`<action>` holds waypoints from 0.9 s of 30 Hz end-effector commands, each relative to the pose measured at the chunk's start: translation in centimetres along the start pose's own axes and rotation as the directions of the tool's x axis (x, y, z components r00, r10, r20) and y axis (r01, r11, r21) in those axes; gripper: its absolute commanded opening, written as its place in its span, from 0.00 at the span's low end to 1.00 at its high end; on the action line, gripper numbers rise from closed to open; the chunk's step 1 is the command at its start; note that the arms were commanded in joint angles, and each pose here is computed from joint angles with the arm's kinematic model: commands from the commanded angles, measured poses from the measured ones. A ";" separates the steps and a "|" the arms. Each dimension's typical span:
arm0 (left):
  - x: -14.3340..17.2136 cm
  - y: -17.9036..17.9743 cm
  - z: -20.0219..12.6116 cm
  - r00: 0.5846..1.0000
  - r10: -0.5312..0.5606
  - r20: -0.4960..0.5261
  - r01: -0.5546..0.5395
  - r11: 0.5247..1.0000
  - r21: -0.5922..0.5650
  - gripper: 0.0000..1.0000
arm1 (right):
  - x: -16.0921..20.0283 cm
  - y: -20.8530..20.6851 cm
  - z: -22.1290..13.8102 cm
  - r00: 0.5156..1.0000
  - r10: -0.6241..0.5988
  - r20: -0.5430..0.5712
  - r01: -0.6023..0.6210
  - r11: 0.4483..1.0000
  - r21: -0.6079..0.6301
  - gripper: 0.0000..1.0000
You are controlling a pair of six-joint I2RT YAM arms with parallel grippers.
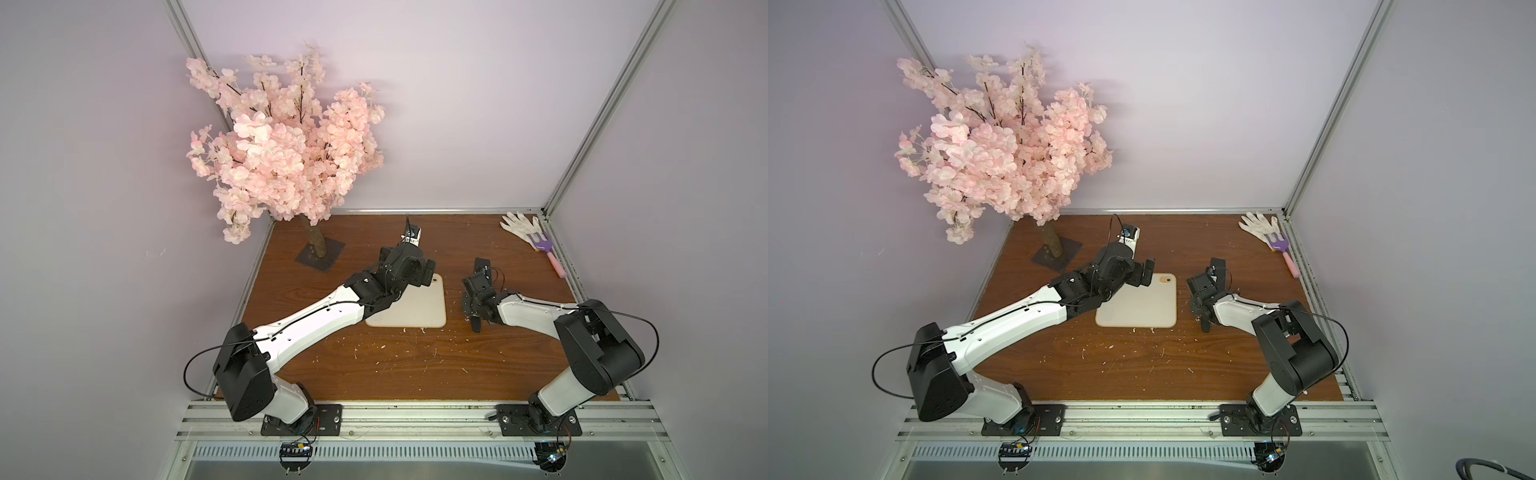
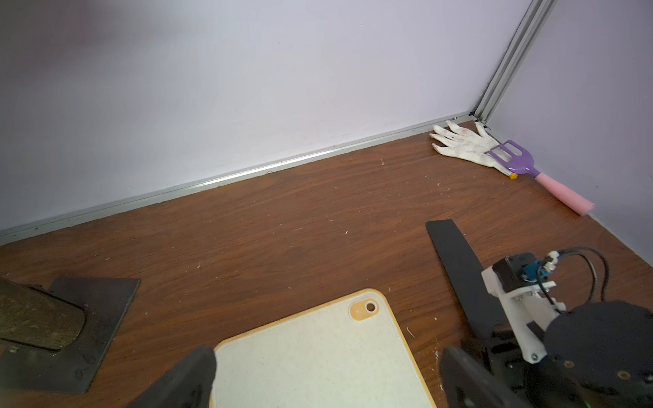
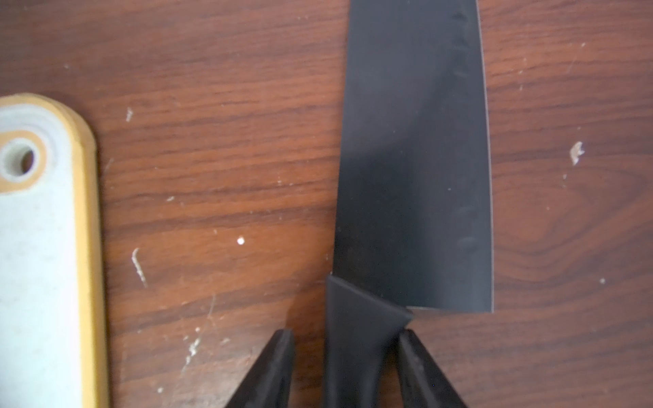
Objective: Align the knife with the edge of the cutting board
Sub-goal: Pick up the knife at the center of the board.
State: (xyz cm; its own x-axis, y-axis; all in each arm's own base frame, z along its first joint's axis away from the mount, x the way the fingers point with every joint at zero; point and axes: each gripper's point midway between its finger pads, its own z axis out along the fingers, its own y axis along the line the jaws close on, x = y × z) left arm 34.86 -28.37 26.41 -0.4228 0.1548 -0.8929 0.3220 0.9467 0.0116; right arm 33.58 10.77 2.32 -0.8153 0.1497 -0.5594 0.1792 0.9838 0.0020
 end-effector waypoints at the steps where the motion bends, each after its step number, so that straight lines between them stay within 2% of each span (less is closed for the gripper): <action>1: -0.5 0.3 -0.5 1.000 0.003 0.023 -0.003 1.000 -0.017 1.00 | 1.6 -0.3 0.6 0.999 0.000 -0.053 0.001 1.000 0.011 0.51; 8: -0.5 0.4 -0.5 1.000 0.003 0.026 -0.002 1.000 -0.023 1.00 | 2.2 -0.6 1.0 0.998 -0.006 -0.070 0.007 1.000 0.021 0.50; 12: -0.6 0.8 -0.6 0.999 -0.002 0.034 0.003 0.999 -0.040 1.00 | 2.3 -0.8 1.0 0.997 -0.005 -0.072 0.007 1.000 0.024 0.45; 27: -0.9 1.4 -0.8 0.999 0.001 0.048 0.002 0.997 -0.072 1.00 | 3.3 -1.2 1.4 0.996 -0.007 -0.089 0.008 1.000 0.018 0.38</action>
State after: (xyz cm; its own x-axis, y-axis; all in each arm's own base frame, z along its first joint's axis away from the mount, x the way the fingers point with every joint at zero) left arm 35.16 -27.30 27.04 -0.4016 0.1452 -0.9042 0.2711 0.9620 0.0341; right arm 34.07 10.70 2.19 -0.7958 0.1664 -0.5822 0.1893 0.9817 0.0217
